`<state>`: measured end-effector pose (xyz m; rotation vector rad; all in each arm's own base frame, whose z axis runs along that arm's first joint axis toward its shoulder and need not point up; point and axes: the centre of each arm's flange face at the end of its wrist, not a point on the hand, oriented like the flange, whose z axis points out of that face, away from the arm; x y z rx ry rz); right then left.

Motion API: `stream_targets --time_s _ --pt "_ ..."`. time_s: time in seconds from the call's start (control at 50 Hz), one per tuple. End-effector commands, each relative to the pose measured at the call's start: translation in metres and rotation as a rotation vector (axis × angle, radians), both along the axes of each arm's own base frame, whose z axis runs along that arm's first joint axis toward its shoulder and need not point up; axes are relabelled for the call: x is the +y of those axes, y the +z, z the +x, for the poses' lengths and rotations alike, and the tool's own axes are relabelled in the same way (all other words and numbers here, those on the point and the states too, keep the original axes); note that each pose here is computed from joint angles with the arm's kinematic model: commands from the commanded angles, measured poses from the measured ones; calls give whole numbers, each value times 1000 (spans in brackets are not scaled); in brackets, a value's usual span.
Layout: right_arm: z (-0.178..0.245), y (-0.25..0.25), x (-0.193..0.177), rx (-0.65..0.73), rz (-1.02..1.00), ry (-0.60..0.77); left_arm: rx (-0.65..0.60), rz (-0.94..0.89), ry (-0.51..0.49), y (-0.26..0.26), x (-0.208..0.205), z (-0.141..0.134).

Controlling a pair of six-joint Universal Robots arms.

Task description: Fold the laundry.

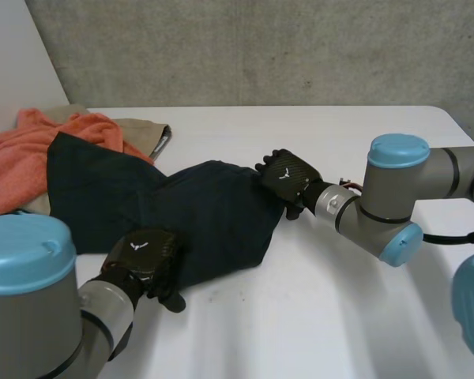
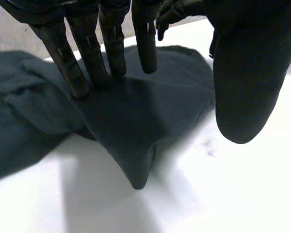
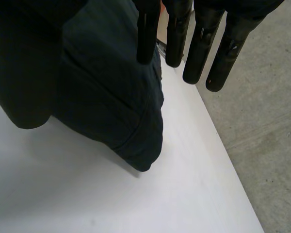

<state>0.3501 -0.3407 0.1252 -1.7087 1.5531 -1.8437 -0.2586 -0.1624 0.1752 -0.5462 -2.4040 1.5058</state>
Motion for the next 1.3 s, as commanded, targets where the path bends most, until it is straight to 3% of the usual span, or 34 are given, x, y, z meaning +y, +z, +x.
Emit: stream_targets --time_s 0.02,0.24,0.4,0.5,0.68,0.86,0.96,1.08,1.3 --pt "5 -18 -10 -2 8 -1 -20 14 59 -24 -32 0" --pt "16 -15 -4 -25 -2 70 -57 -4 43 -42 -53 -10" --pt "12 16 -3 -72 24 -11 -179 -164 16 -38 -70 -15" --pt "5 56 2 -120 15 -70 -223 -305 14 1 -80 -18" --pt "-23 150 37 -159 -6 -135 -114 -521 29 106 -64 -9" --pt "-74 230 81 -159 41 -229 -7 -602 -183 185 -23 -8" --pt "-100 266 111 -175 37 -296 0 -622 -193 202 -25 -4" --pt "-104 246 111 -130 146 -320 -59 -536 -154 174 -59 -1" --pt "-75 124 60 -58 603 -404 -225 -217 -165 45 -135 -15"
